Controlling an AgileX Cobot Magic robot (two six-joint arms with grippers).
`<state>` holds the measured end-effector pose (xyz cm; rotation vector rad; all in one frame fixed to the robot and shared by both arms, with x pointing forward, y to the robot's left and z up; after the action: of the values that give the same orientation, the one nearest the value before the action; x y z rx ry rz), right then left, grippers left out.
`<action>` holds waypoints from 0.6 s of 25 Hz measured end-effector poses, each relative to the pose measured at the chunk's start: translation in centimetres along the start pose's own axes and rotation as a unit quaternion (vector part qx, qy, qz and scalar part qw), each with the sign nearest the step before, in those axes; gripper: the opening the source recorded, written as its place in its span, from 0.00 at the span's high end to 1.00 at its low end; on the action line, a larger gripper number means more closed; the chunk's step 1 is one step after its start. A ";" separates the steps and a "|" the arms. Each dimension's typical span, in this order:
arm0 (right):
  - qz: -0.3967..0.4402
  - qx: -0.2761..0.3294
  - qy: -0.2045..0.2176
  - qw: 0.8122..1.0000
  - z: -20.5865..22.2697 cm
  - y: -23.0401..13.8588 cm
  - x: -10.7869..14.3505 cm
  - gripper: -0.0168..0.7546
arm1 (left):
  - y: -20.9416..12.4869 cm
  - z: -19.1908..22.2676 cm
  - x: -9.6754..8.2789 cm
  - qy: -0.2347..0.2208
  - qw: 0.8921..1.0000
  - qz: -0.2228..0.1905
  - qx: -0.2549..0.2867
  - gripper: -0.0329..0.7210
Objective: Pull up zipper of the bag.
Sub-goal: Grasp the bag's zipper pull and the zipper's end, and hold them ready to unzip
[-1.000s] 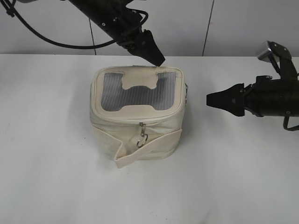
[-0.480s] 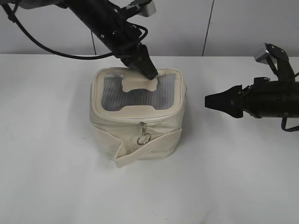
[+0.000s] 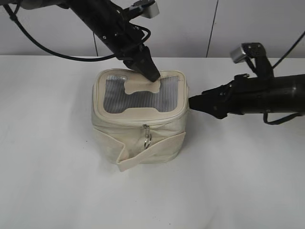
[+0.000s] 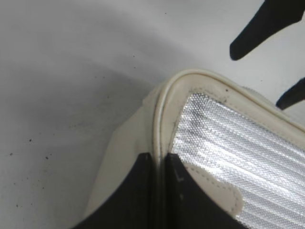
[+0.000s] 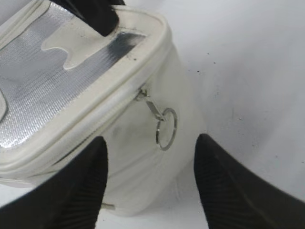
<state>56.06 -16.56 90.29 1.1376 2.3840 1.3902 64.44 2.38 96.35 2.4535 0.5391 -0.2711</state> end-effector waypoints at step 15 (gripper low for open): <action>-0.017 0.040 -0.027 0.999 4.4 0.3 -1.2 0.44 | 0.0 0.0 0.0 0.001 1.000 -0.002 0.001 0.89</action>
<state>59.22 -14.30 87.82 1.1338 2.4283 1.2486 64.46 2.41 96.33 2.4548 0.5444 -0.2699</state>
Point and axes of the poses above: a point on each arm's last joint axis where the gripper is mounted, z pointing out along that axis toward the gripper, x along the wrist's bending axis when the last joint is at zero, y = z × x, the point moved 4 cm from there along z, pointing out along that axis toward the gripper, and after that the axes turned 5 degrees about -z, right-handed, at the moved point
